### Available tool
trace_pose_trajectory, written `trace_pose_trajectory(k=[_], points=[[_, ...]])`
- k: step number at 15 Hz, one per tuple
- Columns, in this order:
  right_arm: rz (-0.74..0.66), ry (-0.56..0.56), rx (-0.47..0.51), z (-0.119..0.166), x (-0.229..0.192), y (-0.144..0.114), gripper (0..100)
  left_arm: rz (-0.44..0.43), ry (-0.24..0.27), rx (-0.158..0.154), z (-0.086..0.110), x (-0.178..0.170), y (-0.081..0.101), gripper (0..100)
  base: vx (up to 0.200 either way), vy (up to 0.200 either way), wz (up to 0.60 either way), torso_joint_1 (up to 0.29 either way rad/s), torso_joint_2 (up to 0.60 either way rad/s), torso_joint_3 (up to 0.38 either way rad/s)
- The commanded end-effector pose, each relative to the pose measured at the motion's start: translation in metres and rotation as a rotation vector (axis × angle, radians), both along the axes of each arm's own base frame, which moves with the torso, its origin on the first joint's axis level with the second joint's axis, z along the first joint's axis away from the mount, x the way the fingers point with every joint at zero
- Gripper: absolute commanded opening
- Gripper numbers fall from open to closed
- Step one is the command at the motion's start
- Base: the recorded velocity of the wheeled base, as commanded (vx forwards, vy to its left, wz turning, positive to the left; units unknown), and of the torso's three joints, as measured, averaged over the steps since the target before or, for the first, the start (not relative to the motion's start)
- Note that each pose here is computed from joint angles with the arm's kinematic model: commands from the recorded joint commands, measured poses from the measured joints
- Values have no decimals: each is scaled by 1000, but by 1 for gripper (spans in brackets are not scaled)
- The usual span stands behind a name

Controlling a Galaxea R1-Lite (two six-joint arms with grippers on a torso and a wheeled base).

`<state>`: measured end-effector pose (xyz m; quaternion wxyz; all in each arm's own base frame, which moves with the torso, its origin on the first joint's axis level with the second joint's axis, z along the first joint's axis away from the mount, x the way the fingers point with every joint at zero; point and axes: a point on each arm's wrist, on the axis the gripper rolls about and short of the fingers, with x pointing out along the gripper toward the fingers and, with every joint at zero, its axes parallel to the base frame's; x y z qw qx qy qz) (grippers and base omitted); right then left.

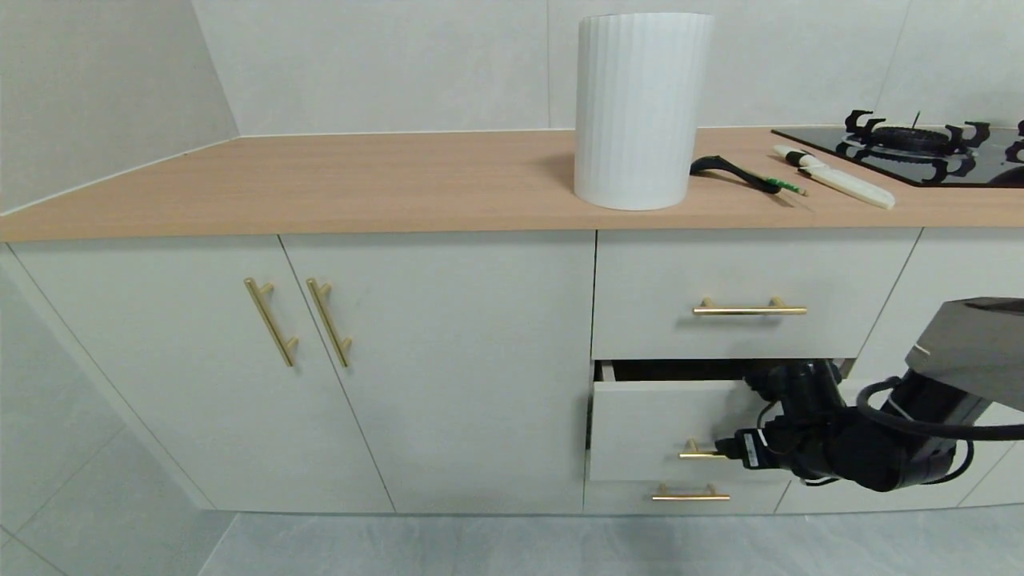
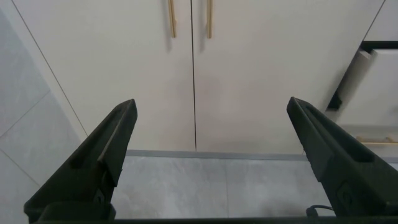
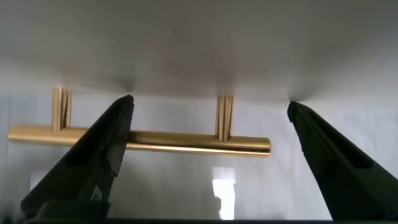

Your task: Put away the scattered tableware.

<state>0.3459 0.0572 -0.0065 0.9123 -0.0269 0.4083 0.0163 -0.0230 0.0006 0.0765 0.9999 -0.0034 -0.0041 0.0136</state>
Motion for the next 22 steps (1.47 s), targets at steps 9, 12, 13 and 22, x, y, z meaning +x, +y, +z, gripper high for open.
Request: trace_pose_trajectory(k=[9,12,13,22], points=[[161,-134,57,136,-65,25,100,0,0,-1,0,0,0,100,0,0,0,0,0,0],[133,-198,61,119,-47,29,100,0,0,-1,0,0,0,100,0,0,0,0,0,0],[101,-218,67,111,-39,31,100,2,0,-1,0,0,0,100,0,0,0,0,0,0],[14,-299,18,61,-7,38,100,2,0,0,0,0,0,100,0,0,0,0,0,0]])
